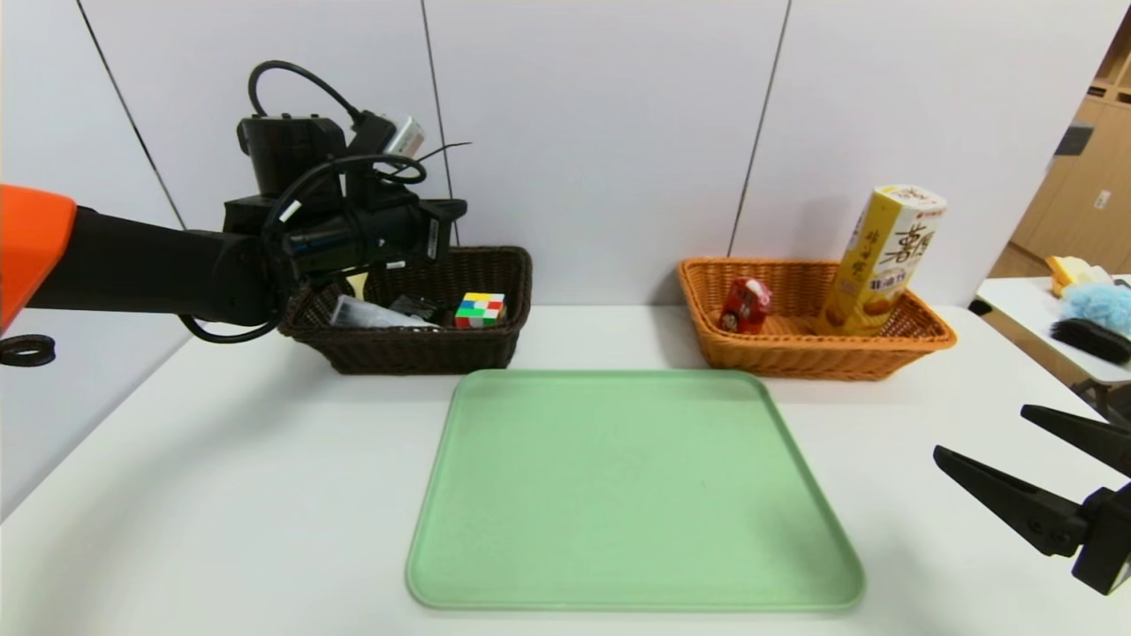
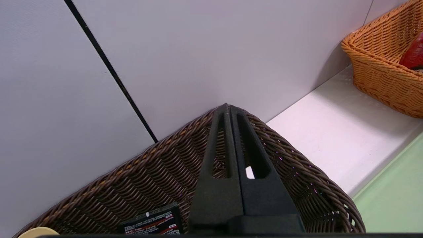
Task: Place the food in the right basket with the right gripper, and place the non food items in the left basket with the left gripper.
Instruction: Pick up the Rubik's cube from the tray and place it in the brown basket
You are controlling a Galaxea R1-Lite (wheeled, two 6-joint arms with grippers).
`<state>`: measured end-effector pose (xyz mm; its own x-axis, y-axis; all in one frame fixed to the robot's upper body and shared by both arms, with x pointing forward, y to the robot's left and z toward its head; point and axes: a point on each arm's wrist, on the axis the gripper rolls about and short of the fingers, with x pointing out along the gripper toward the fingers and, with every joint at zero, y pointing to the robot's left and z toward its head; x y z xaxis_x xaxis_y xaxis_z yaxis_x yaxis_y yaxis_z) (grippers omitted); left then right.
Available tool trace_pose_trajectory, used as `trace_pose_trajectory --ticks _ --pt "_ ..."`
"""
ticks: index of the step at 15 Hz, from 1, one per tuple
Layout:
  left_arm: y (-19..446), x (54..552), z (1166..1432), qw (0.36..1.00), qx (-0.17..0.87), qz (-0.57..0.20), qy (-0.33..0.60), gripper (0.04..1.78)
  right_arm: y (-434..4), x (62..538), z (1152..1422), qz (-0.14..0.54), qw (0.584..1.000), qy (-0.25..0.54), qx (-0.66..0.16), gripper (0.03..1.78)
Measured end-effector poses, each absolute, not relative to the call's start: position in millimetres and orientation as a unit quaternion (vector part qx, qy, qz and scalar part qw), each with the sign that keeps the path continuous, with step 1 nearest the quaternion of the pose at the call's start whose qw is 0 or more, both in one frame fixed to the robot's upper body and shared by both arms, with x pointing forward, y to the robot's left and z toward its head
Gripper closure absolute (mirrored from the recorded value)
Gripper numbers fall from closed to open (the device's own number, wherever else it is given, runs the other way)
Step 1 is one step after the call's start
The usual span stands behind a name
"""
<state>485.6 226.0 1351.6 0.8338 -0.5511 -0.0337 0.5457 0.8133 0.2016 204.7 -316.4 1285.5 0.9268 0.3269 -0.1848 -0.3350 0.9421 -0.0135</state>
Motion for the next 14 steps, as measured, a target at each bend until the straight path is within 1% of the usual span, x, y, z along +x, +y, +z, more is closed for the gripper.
trace_pose_trajectory --ticks 6,7,8,11,14 --pt "228 477 1350 0.952 0.105 -0.286 -0.004 1.78 -317 203 1287 0.169 0.982 0.085 -0.023 0.11" --pt "229 473 1350 0.953 0.105 -0.285 0.001 1.75 -317 203 1287 0.169 0.982 0.084 -0.023 0.11" --pt "230 471 1352 0.953 0.101 -0.284 -0.001 1.53 -317 202 1287 0.169 0.982 0.083 -0.024 0.11" --pt "230 468 1358 0.954 0.095 -0.283 -0.021 1.08 -317 202 1287 0.168 0.982 0.081 -0.024 0.11" --pt "231 467 1360 0.954 0.096 -0.282 -0.026 0.77 -317 200 1288 0.168 0.982 0.079 -0.024 0.11"
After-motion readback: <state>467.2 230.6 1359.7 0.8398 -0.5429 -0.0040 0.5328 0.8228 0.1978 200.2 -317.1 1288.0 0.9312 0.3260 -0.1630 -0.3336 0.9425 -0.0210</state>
